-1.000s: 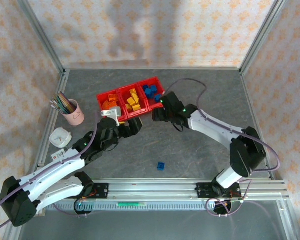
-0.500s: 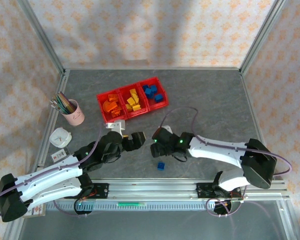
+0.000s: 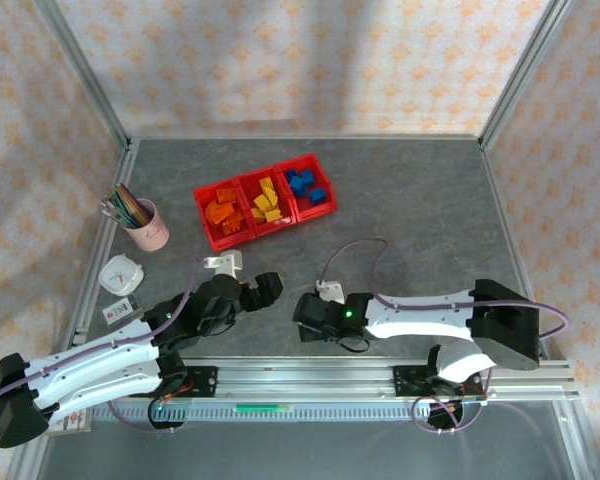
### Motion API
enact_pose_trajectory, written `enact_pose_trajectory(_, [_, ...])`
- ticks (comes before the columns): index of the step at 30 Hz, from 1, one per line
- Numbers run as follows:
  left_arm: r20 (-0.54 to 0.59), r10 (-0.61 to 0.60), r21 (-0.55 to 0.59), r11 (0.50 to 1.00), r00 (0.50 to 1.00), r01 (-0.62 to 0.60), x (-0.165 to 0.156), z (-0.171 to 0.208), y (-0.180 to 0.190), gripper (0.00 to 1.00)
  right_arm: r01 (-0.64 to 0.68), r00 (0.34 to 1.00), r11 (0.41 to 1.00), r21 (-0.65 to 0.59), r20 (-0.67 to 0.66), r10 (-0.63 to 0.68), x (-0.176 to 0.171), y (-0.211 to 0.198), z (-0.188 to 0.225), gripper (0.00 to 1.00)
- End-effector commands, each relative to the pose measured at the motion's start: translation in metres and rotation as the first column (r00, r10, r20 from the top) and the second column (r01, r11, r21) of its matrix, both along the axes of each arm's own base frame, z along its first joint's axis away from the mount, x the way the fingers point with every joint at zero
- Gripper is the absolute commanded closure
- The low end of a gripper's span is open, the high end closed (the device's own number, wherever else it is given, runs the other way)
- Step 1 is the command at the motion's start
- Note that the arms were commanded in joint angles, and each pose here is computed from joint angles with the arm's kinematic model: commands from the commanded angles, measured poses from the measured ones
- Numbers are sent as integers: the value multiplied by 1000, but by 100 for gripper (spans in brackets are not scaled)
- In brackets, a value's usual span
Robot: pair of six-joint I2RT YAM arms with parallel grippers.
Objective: Sort the legos into containers by color
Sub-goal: Pick up the lego from the bottom-center of the table.
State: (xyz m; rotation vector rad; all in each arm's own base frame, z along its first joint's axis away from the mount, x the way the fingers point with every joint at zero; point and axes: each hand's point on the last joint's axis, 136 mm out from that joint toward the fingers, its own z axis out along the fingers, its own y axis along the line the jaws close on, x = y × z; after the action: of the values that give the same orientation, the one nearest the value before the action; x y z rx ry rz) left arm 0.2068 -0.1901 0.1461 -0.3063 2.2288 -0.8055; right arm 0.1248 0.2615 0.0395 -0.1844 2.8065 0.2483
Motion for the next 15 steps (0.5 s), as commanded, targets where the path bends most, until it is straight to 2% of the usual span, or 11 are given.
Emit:
enact_pose_trajectory(1, [-6, 31, 25, 999, 1000, -31, -2, -9, 8, 1, 65, 997, 997, -44, 32, -64, 6, -8, -5, 17])
enact_pose_trajectory(15, [3, 28, 28, 999, 1000, -28, -2, -8, 9, 1, 88, 996, 990, -112, 16, -87, 0, -25, -13, 46])
